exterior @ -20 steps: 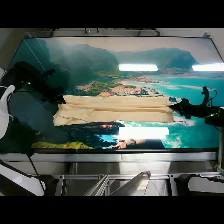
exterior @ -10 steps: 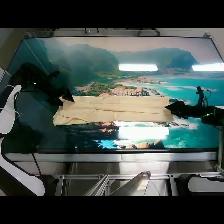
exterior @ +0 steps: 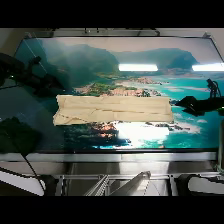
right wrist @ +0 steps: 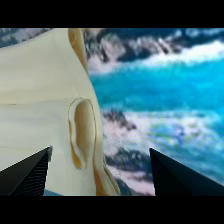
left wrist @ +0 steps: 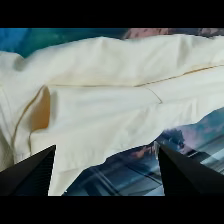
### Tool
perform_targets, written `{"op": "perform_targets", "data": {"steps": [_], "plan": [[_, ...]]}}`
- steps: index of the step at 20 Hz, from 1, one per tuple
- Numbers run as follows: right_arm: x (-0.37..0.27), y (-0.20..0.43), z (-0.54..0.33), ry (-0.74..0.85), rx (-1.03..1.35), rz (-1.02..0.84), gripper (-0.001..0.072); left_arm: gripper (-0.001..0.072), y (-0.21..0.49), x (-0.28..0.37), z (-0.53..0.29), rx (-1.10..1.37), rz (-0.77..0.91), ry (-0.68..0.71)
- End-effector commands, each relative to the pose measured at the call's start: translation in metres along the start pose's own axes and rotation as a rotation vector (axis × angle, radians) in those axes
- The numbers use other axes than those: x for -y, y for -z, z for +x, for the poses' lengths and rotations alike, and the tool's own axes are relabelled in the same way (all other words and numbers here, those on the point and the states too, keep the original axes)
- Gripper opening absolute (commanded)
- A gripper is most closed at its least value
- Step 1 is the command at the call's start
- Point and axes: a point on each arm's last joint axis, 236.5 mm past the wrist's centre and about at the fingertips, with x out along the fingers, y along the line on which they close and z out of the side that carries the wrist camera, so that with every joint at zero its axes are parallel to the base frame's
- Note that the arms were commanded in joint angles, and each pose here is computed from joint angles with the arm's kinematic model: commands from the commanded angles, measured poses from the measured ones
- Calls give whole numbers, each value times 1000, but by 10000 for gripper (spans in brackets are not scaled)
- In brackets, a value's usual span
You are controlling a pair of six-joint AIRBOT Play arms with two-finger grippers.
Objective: Fold the shirts.
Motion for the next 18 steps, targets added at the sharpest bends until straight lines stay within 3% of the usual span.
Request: {"op": "perform_targets", "data": {"steps": [1,2,3,6,8,9,10,11,12,13,14,18], "plan": [[0,15,33,-59,-101,96,678,696,5,14,-5,-7,26,11],[-6,20,42,-93,-127,100,536,696,6,19,-1,-15,38,11],[-14,25,51,-128,-151,88,486,696,7,25,4,-25,53,11],[-31,35,76,-176,-202,106,469,696,6,42,17,-30,95,8],[-43,32,86,-195,-212,82,337,696,1,57,31,-14,134,1],[-47,28,87,-197,-208,67,218,696,-2,66,40,-5,156,-2],[-50,23,85,-200,-199,46,19,696,-4,76,51,-5,178,-2],[-54,19,82,-206,-196,32,15,665,-3,85,66,-16,200,-2],[-58,17,77,-217,-199,11,14,402,2,96,85,-46,226,-1],[-61,14,71,-228,-202,-2,14,39,9,106,109,-82,252,-2],[-64,10,62,-240,-199,-12,14,8,17,114,134,-118,275,-3],[-79,-4,11,-310,-192,-61,14,8,57,148,239,-229,380,-23]]}}
